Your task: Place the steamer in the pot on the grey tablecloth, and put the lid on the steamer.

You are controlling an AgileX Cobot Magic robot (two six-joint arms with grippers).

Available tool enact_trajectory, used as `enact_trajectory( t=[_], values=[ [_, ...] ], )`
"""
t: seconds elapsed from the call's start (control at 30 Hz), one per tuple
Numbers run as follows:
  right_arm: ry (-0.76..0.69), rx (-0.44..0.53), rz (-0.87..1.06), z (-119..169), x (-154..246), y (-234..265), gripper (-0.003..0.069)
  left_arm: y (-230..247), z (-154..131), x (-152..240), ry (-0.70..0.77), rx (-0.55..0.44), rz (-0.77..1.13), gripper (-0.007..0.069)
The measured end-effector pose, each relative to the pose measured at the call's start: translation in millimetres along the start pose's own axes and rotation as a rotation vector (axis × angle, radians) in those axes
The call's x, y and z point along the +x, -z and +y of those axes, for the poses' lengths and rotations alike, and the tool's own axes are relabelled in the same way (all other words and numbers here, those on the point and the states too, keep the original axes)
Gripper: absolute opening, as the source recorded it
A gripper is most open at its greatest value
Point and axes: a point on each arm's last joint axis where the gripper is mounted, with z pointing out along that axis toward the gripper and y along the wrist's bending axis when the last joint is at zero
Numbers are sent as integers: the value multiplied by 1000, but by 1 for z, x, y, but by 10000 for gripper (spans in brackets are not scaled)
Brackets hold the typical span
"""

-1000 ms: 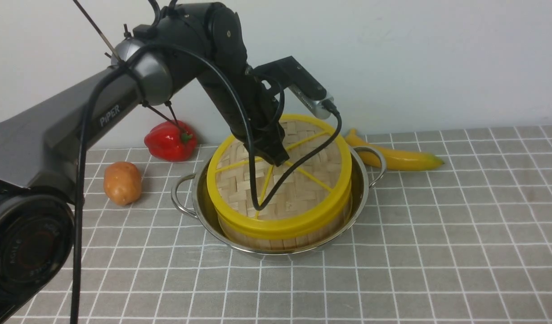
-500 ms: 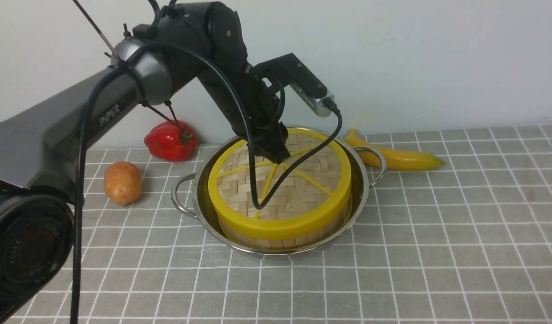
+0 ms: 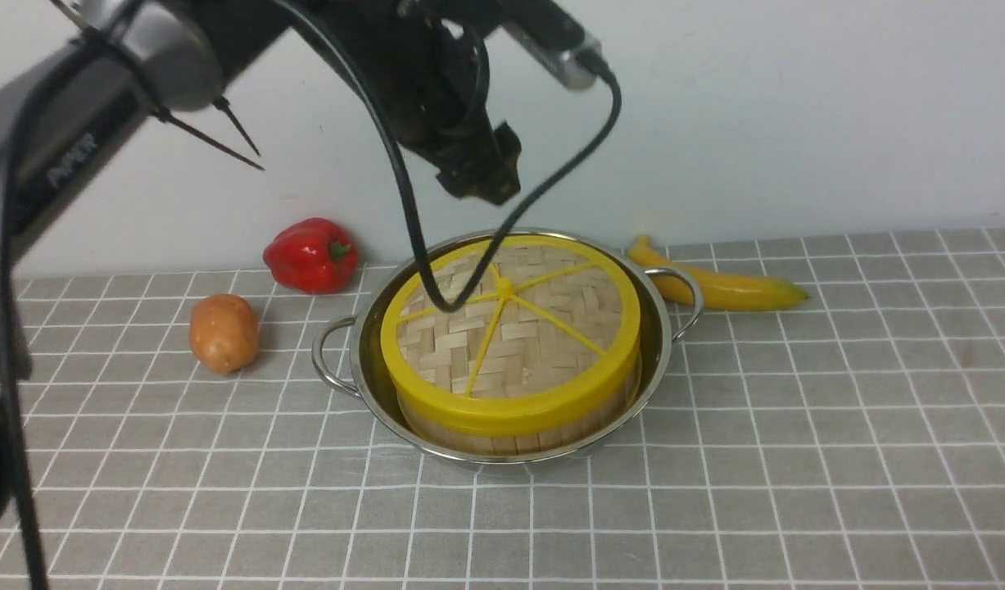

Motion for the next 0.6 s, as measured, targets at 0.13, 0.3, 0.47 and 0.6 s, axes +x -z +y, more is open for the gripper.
enact_trajectory(
  t=[0.13,0.3,0.47,0.6],
  values=[
    [-1,0,0,0,0,0,243,56,1,-12,14,-78,-128,433],
    [-1,0,0,0,0,0,243,80,1,-18,13,-131,-216,391],
    [-1,0,0,0,0,0,243,79,4,-21,14,-150,-246,343],
    [-1,0,0,0,0,0,243,78,5,-23,15,-162,-263,301]
  ],
)
